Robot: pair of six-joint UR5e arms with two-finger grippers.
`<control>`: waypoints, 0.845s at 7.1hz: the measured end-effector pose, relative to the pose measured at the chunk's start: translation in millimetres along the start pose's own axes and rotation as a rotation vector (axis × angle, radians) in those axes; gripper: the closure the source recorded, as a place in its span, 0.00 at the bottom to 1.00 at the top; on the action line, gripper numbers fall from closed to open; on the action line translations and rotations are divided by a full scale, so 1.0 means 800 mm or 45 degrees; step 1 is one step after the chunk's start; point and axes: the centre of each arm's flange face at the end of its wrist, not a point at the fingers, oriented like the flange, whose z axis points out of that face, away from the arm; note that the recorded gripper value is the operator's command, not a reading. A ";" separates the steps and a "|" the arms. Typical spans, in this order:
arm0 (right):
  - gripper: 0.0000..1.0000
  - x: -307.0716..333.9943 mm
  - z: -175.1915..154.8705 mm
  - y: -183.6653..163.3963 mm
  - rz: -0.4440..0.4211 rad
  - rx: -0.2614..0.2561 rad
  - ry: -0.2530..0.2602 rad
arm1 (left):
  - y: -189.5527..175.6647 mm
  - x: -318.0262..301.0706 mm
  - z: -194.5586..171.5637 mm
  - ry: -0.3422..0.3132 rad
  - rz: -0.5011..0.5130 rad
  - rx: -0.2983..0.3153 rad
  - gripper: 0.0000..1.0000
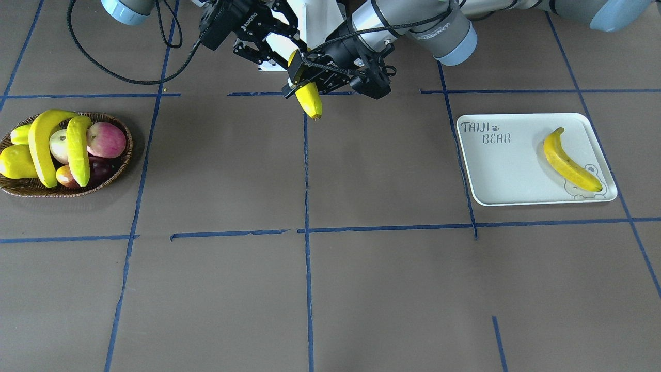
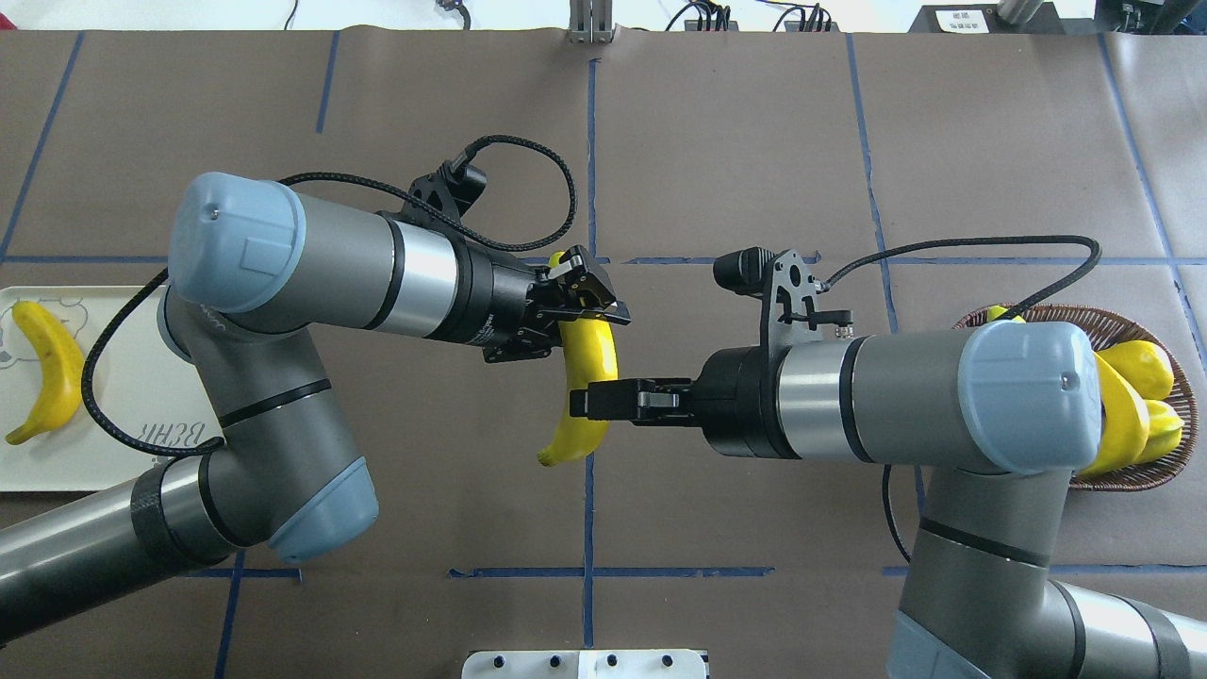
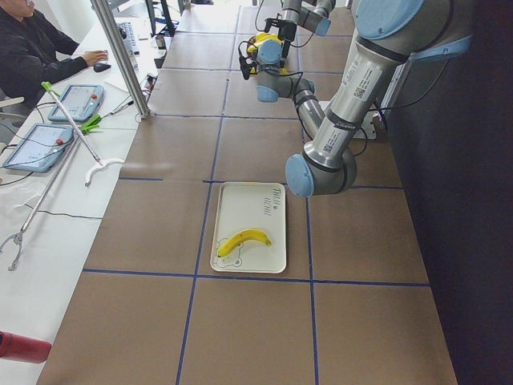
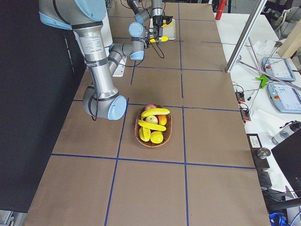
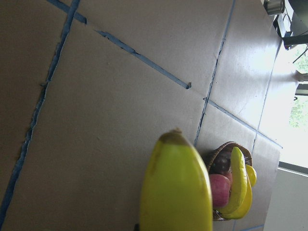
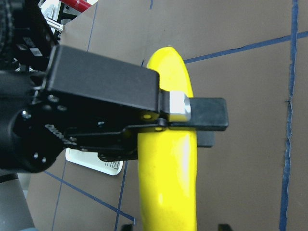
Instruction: Transfer all bananas from basket to plate
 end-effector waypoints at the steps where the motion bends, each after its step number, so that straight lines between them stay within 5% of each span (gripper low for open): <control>1: 0.00 0.000 -0.001 0.000 0.000 0.000 -0.001 | -0.005 0.002 -0.004 0.002 -0.007 0.010 1.00; 3: 0.00 -0.003 -0.011 -0.002 0.000 0.007 -0.005 | -0.030 -0.002 -0.016 -0.026 -0.013 0.052 1.00; 6: 0.00 0.030 -0.060 -0.032 0.024 0.009 0.077 | -0.128 -0.073 -0.069 -0.330 0.017 0.149 1.00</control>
